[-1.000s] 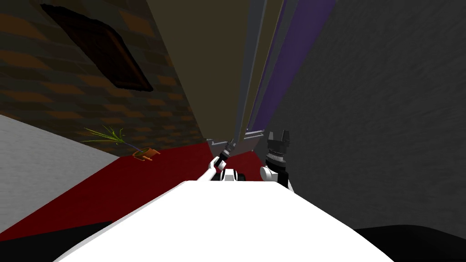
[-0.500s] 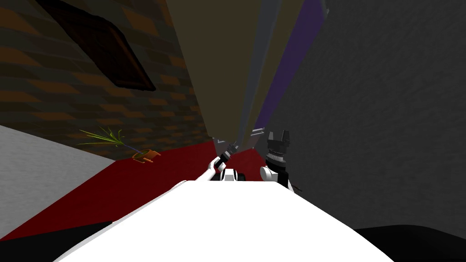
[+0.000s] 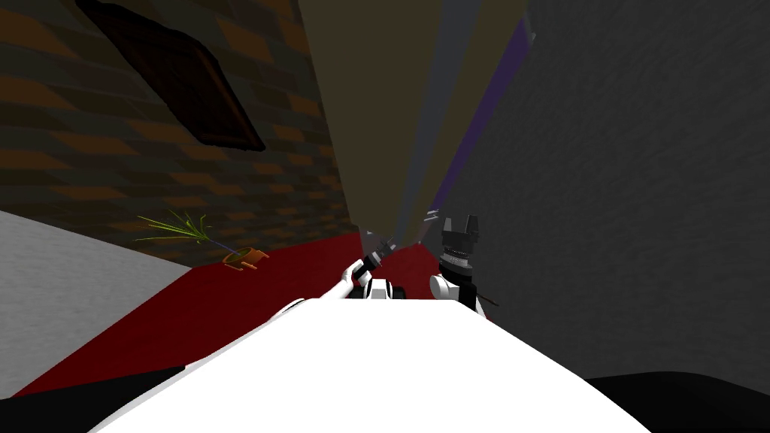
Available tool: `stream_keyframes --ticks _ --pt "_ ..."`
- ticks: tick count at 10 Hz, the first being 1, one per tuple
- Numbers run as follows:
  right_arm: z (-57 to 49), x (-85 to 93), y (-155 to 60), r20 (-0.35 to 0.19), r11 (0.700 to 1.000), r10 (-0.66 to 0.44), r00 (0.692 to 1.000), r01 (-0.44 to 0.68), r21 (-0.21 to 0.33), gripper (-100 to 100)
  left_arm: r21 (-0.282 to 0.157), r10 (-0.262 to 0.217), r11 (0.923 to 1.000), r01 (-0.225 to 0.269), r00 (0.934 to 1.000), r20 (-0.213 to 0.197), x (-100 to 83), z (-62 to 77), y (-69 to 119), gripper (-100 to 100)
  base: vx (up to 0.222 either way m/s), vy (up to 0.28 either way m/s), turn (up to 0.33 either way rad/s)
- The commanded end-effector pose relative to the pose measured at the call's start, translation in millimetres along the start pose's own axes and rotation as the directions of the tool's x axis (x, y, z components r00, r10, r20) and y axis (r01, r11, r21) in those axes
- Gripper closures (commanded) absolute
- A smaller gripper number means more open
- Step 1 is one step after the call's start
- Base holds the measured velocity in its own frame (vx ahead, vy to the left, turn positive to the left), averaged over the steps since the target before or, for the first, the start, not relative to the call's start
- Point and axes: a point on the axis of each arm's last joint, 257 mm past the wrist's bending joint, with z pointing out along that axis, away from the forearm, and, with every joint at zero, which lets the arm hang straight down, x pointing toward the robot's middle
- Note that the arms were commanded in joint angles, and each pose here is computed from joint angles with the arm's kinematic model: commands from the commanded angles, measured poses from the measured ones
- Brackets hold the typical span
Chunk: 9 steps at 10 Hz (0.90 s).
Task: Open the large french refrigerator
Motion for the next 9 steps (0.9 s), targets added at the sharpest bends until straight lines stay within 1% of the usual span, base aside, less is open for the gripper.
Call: stream_keyframes --ticks 1,2,3,4,5,7,8,9 --pt "0.0 0.0 0 0.000 1.000 0.000 1.000 0.000 0.000 0 -0.017 -0.027 0.9995 0.026 0.9960 -0.085 23.2 1.4 1.4 100 -0.028 0.156 -0.044" --pt "0.0 0.0 0 0.000 1.000 0.000 1.000 0.000 0.000 0 -0.032 -0.040 0.9988 0.037 0.9920 -0.119 32.8 -0.5 3.4 100 -0.028 0.153 -0.028" --pt "0.0 0.0 0 0.000 1.000 0.000 1.000 0.000 0.000 0 -0.032 -0.040 0.9988 0.037 0.9920 -0.119 32.8 -0.5 3.4 100 -0.018 0.110 -0.005" --pt "0.0 0.0 0 0.000 1.000 0.000 1.000 0.000 0.000 0 -0.049 -0.055 0.9976 0.048 0.9867 -0.153 42.4 -2.8 5.7 100 -0.003 0.105 -0.005" --pt "0.0 0.0 0 0.000 1.000 0.000 1.000 0.000 0.000 0 -0.049 -0.055 0.9976 0.048 0.9867 -0.153 42.4 -2.8 5.7 100 -0.008 0.078 -0.019" --pt "0.0 0.0 0 0.000 1.000 0.000 1.000 0.000 0.000 0 -0.087 -0.088 0.9937 0.070 0.9723 -0.217 61.5 -8.7 10.8 100 -0.023 0.113 -0.012" --pt "0.0 0.0 0 0.000 1.000 0.000 1.000 0.000 0.000 0 -0.087 -0.088 0.9937 0.070 0.9723 -0.217 61.5 -8.7 10.8 100 -0.013 0.109 -0.024" --pt "0.0 0.0 0 0.000 1.000 0.000 1.000 0.000 0.000 0 -0.109 -0.106 0.9907 0.081 0.9631 -0.247 71.0 -12.4 13.6 100 0.000 0.115 -0.014"
